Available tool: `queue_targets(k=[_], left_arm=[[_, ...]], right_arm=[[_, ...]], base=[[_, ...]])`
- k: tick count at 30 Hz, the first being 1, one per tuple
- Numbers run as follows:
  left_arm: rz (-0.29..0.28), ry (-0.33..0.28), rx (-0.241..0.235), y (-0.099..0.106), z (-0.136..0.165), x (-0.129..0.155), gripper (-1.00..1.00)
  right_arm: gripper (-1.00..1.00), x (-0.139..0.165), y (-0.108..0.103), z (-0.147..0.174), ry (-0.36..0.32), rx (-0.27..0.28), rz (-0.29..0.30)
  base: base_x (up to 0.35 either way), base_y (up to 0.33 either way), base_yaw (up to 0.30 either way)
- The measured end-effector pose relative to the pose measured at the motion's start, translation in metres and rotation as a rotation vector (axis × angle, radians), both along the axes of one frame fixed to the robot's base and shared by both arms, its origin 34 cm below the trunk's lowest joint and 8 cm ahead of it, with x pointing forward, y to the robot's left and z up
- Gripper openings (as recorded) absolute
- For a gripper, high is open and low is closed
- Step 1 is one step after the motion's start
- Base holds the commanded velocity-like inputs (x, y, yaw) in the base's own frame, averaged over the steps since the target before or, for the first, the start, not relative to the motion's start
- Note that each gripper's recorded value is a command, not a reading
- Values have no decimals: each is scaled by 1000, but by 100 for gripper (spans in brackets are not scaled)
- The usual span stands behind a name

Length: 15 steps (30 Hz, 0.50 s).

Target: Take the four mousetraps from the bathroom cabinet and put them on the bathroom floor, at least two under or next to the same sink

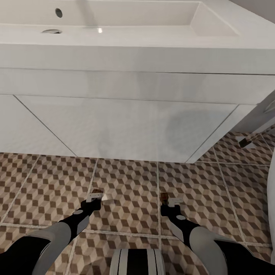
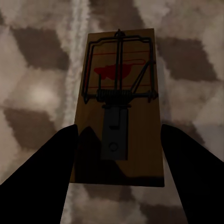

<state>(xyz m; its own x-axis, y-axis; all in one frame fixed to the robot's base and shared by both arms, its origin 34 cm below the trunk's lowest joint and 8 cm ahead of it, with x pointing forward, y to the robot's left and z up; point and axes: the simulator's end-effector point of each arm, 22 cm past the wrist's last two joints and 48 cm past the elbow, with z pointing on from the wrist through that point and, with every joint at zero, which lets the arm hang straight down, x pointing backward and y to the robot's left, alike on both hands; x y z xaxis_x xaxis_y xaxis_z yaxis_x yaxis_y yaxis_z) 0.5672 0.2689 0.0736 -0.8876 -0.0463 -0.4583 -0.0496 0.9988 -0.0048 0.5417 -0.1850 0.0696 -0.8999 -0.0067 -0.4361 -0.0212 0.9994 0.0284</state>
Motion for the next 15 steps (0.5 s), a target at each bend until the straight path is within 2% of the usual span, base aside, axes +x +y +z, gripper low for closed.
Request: queue_targets(k=[15], left_arm=[[0, 8, 0, 0, -1, -2, -100]], right_arm=[[-100, 0, 0, 0, 0, 0, -3]], base=[[0, 0, 0]])
